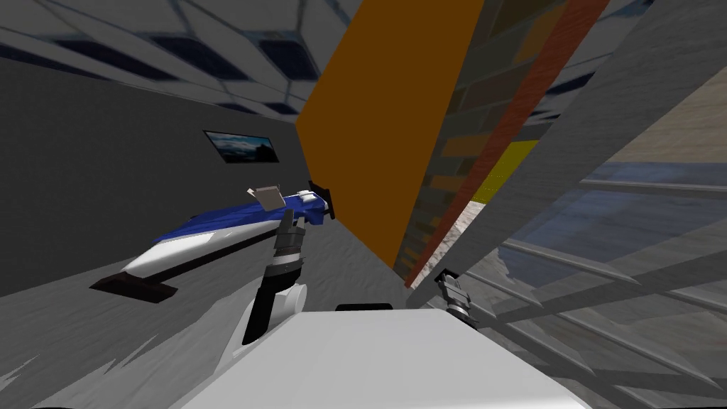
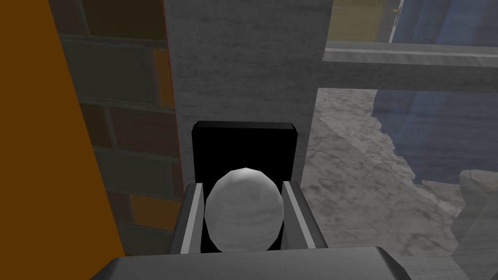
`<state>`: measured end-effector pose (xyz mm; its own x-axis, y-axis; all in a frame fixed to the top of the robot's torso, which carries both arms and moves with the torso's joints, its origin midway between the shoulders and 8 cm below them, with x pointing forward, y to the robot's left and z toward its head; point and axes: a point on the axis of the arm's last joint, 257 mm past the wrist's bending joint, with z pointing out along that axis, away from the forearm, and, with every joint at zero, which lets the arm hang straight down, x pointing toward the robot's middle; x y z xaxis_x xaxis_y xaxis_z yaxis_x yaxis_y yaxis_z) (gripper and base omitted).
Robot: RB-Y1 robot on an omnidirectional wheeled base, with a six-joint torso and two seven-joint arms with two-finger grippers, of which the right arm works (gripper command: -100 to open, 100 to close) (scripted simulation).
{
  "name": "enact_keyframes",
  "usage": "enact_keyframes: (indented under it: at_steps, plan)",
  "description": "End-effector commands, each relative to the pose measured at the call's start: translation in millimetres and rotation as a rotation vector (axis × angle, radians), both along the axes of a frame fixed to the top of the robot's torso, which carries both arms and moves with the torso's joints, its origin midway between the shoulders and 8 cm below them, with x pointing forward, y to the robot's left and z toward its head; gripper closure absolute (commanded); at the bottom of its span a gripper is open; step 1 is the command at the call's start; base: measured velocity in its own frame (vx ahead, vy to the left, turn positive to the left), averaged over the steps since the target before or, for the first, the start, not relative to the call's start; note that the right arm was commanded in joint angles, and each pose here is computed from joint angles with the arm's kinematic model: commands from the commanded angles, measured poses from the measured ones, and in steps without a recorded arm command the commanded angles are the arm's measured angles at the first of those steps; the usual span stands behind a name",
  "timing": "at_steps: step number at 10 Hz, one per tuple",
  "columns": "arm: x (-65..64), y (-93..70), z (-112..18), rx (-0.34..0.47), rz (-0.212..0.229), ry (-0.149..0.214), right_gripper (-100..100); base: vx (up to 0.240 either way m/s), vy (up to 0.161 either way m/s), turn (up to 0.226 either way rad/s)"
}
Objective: Pull the door open
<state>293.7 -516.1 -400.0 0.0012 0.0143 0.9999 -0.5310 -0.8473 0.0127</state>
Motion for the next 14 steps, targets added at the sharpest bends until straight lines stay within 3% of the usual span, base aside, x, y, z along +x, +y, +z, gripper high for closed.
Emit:
enact_keyframes:
  at_steps: [1,4,5,13,14]
  plan:
    - [0.7,9.8,0.1,0.005,0.038,0.001,100,-0.254,0.062,0.06]
    - [4.7,26.2,0.1,0.013,0.099,0.0,100,-0.255,0.019,0.065]
    - [5.0,24.4,-1.3,0.011,0.09,0.003,100,-0.101,0.023,0.018]
    - [1.2,68.4,0.0,0.014,0.261,0.001,100,-0.226,0.003,0.057]
    - [3.4,65.7,-0.3,0.014,0.252,0.004,100,-0.111,0.009,0.02]
